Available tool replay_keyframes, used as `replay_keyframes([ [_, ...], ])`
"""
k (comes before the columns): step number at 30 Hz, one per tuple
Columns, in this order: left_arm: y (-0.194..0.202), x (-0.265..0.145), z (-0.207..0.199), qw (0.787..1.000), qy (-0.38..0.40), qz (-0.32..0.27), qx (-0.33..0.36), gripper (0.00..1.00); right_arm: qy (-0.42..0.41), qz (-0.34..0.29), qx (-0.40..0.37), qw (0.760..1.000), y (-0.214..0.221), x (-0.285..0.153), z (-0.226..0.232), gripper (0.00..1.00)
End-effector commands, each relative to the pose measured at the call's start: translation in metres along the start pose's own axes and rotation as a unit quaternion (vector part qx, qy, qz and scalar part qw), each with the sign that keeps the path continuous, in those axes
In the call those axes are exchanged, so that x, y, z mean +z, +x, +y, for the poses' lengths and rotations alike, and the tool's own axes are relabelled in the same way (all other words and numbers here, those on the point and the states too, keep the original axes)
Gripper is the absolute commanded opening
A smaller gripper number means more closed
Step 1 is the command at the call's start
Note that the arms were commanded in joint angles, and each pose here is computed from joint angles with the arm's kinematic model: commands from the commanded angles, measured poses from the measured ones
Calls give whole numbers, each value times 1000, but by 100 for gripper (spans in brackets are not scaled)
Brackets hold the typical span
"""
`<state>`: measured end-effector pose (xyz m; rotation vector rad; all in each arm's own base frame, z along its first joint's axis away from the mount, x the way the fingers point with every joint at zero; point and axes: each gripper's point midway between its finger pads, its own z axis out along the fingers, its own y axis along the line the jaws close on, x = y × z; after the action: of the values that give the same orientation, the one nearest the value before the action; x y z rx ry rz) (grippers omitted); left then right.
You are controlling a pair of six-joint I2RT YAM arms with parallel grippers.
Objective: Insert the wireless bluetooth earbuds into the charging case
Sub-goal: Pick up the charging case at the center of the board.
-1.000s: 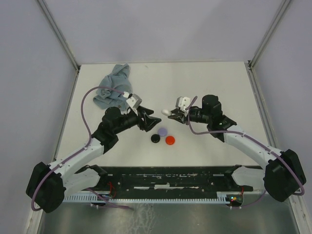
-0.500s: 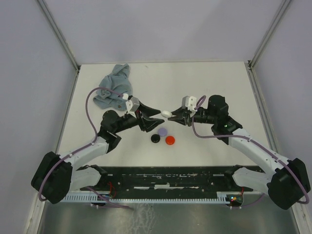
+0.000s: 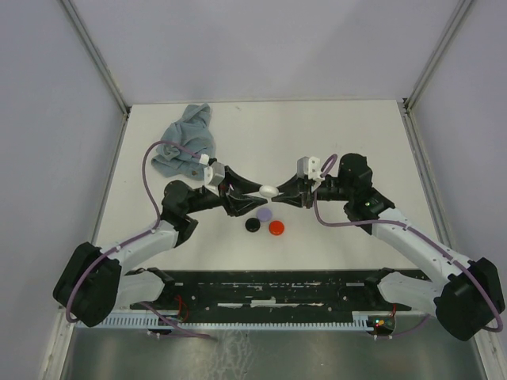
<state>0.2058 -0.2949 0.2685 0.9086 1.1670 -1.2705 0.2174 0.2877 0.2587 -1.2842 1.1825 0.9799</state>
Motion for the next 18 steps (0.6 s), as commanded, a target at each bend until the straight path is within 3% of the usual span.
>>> replay_keyframes([
  [1, -15, 4, -18, 998, 54, -16, 13, 50, -8, -40, -37, 999, -39, -2, -2, 4],
  [18, -9, 7, -14, 998, 53, -12, -16, 46, -5, -51, -41, 998, -49, -3, -2, 4],
])
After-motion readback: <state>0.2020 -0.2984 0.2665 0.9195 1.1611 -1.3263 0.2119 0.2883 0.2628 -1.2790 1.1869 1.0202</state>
